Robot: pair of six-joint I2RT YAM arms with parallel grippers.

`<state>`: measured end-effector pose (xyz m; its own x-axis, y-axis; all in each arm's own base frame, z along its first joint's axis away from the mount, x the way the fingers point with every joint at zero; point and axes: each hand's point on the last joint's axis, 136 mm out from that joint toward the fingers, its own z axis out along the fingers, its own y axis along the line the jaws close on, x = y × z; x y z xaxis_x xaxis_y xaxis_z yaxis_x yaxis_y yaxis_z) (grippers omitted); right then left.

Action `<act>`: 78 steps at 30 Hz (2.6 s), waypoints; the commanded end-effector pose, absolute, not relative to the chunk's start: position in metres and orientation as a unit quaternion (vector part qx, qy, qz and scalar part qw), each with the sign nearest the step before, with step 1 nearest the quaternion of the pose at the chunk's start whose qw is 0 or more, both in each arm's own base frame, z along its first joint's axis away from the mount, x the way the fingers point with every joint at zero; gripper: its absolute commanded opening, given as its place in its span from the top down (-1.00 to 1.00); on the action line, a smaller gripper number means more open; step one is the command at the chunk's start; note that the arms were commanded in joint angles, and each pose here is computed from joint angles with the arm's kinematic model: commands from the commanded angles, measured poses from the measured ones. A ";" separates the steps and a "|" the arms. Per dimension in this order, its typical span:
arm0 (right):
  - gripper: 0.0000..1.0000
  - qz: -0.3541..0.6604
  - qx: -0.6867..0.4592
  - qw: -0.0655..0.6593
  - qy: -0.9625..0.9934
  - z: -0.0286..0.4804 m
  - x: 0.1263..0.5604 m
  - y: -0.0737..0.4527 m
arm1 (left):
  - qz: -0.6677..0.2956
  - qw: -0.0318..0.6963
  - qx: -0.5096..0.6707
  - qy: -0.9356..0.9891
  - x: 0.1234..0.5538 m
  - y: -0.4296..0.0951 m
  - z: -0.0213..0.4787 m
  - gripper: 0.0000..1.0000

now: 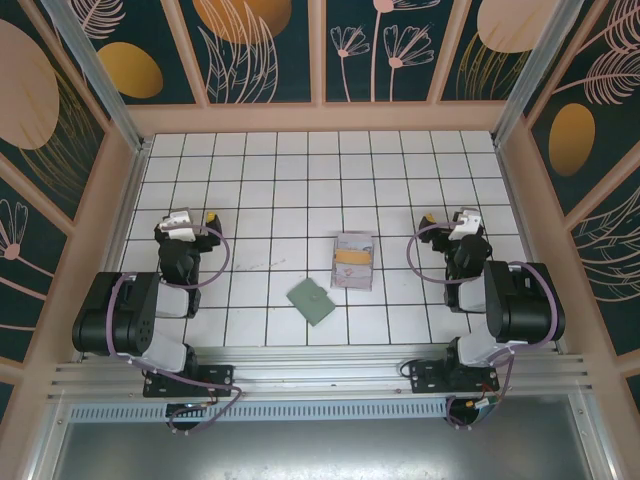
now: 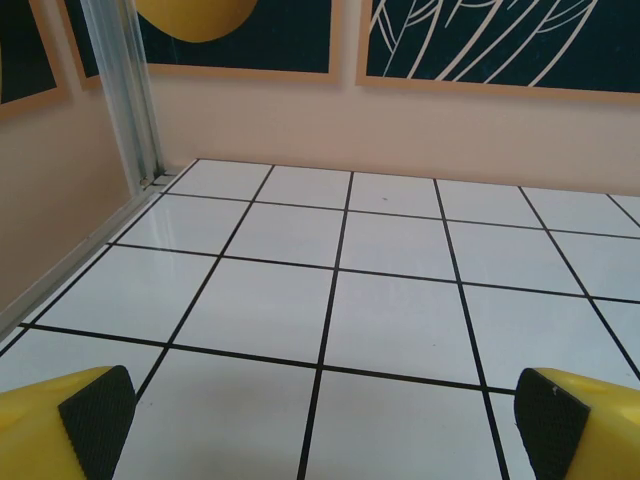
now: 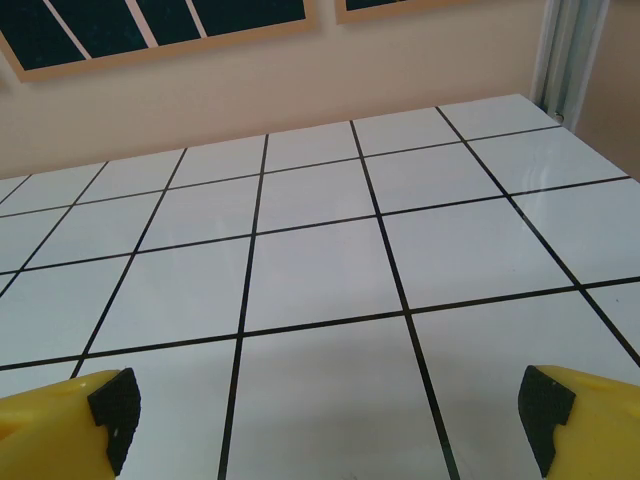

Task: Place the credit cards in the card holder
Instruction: Move the storage box to the center of the table.

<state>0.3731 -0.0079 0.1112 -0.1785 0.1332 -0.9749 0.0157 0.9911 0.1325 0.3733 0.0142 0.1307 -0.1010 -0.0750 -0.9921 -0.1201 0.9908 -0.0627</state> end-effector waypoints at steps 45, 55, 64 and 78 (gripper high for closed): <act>-0.93 0.283 0.033 0.300 0.910 0.121 0.300 0.142 | -0.402 0.365 0.011 0.839 0.305 -0.193 0.184 -0.97; -0.62 0.305 0.024 0.194 0.932 0.078 0.230 0.168 | -0.406 0.228 0.095 0.880 0.256 -0.276 0.123 -0.80; -0.38 0.301 0.045 0.209 0.929 0.063 0.237 0.177 | -0.371 0.189 0.117 0.902 0.279 -0.318 0.099 -0.55; 0.03 0.297 0.031 0.210 0.931 0.054 0.265 0.195 | -0.371 0.148 0.113 0.910 0.288 -0.340 0.059 0.10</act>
<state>0.2525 0.1908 0.0496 -0.9225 0.1802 -0.3414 -0.0527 0.8174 0.5737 0.2813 -0.3290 0.0531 -0.9367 0.1006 -0.3355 0.3012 0.7202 -0.6250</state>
